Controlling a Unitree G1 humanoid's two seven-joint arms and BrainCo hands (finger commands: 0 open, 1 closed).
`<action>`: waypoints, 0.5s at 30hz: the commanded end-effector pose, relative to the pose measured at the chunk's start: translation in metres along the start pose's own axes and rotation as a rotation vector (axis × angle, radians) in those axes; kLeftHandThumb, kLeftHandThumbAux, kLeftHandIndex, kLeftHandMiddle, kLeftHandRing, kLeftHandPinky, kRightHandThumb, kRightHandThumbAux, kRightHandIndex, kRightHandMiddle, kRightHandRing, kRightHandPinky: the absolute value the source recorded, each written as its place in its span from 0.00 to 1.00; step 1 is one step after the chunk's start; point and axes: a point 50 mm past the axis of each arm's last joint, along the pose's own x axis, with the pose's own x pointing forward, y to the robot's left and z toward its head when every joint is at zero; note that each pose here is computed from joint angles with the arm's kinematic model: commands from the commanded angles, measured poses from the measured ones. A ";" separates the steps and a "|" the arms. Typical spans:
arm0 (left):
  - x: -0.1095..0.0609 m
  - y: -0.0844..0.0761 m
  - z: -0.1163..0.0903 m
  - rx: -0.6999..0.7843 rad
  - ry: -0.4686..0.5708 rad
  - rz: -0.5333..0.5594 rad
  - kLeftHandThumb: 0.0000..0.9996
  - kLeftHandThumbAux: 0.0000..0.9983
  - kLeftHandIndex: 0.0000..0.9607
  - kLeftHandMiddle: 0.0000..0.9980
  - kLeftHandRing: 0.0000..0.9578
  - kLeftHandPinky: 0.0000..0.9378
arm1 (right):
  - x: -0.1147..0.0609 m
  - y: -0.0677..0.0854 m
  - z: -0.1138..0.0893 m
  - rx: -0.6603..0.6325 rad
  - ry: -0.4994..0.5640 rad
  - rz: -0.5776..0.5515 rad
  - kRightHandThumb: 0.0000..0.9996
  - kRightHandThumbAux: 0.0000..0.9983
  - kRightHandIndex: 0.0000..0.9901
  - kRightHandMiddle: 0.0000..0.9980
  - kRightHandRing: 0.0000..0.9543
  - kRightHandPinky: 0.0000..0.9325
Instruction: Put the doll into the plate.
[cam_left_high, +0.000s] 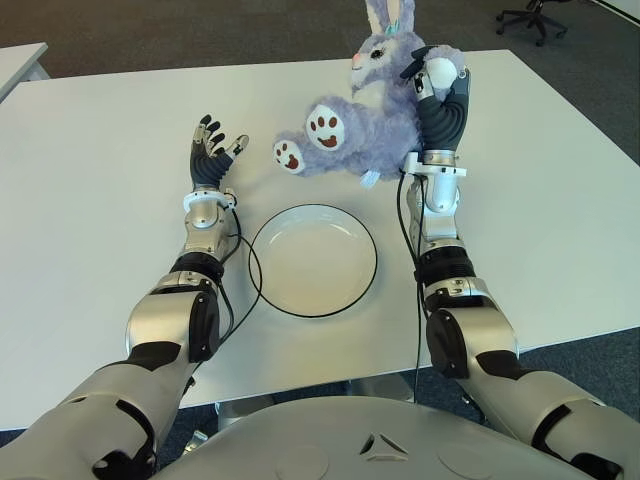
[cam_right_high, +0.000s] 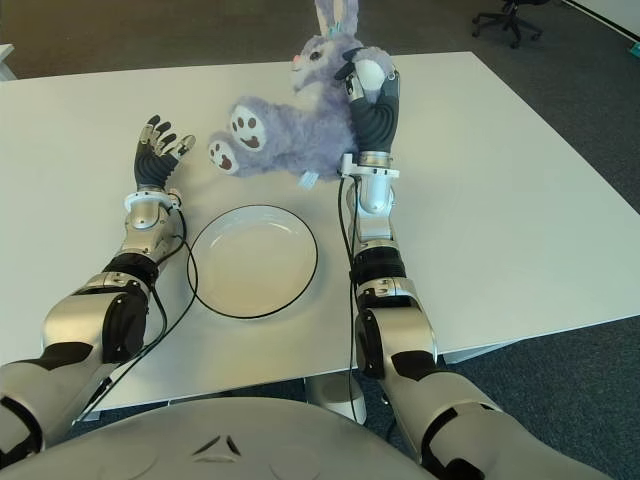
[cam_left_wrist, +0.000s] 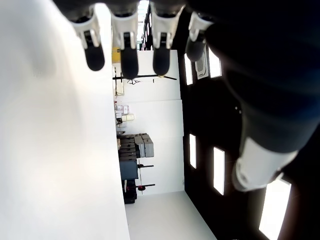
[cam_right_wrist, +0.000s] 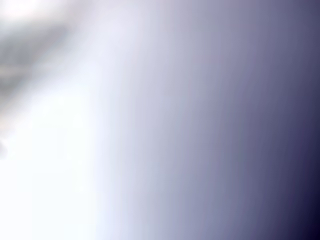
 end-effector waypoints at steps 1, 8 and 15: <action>-0.088 0.006 -0.115 0.030 0.559 0.008 0.10 0.71 0.02 0.13 0.14 0.13 | -0.008 -0.002 0.005 -0.018 -0.041 0.006 0.83 0.68 0.40 0.58 0.69 0.73; -0.088 0.006 -0.115 0.025 0.559 0.009 0.10 0.70 0.02 0.13 0.14 0.12 | -0.011 -0.001 0.007 -0.062 -0.064 0.004 0.84 0.68 0.44 0.49 0.72 0.75; -0.088 0.007 -0.115 0.028 0.558 0.008 0.11 0.70 0.02 0.13 0.14 0.12 | -0.015 0.000 0.008 -0.062 -0.067 0.003 0.84 0.68 0.44 0.49 0.73 0.75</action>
